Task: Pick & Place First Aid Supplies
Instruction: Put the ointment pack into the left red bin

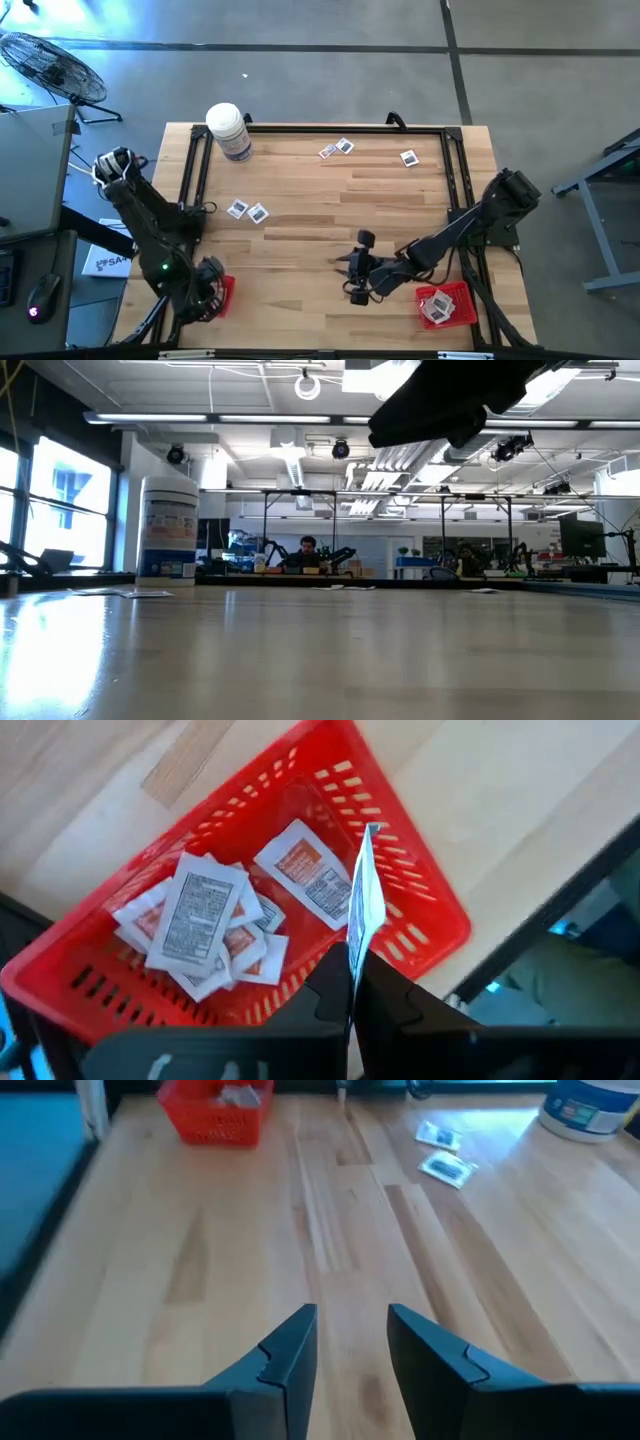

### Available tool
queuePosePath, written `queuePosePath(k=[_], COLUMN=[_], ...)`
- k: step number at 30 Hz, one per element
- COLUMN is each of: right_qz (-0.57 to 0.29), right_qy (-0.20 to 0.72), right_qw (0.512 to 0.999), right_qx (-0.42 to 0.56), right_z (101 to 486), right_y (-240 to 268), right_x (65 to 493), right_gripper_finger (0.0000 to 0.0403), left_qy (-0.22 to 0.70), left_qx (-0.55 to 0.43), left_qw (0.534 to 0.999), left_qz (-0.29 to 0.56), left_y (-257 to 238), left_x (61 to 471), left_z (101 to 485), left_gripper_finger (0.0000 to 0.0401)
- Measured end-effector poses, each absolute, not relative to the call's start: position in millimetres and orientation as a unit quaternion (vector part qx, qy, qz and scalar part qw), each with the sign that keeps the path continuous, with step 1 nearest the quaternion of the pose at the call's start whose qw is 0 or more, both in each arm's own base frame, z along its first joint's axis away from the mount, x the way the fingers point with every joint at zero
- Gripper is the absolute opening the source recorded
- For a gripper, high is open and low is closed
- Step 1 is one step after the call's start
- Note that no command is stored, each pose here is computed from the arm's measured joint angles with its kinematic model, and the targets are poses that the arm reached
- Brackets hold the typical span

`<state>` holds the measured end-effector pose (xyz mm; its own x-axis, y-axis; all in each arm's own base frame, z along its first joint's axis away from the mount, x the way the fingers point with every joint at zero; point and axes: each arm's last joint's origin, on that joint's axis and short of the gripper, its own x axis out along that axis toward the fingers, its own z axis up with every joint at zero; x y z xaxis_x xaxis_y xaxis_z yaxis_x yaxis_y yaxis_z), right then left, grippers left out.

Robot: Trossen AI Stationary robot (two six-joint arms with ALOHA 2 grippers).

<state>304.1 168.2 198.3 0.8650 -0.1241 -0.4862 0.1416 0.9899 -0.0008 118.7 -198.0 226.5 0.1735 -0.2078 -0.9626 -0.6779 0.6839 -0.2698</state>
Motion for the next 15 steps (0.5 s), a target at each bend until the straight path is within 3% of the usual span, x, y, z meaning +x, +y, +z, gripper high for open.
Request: queuePosePath(k=[8,15], right_qz=[-0.069,-0.069], right_qy=[0.251,0.243], right_qw=[0.965,0.967], right_qx=[0.018,0.015], right_z=[191.3,192.9], right_y=[169.7,168.2], right_x=[307.9,310.0], right_gripper_finger=[0.0117,0.0117], left_qy=[0.641,0.653], left_qx=[-0.295,-0.284], left_qw=[0.688,0.68], left_qz=[0.171,0.178], left_y=[-200.9,-203.0], left_x=[120.4,121.0], left_z=[202.7,197.0], left_gripper_finger=[0.0019,0.0077])
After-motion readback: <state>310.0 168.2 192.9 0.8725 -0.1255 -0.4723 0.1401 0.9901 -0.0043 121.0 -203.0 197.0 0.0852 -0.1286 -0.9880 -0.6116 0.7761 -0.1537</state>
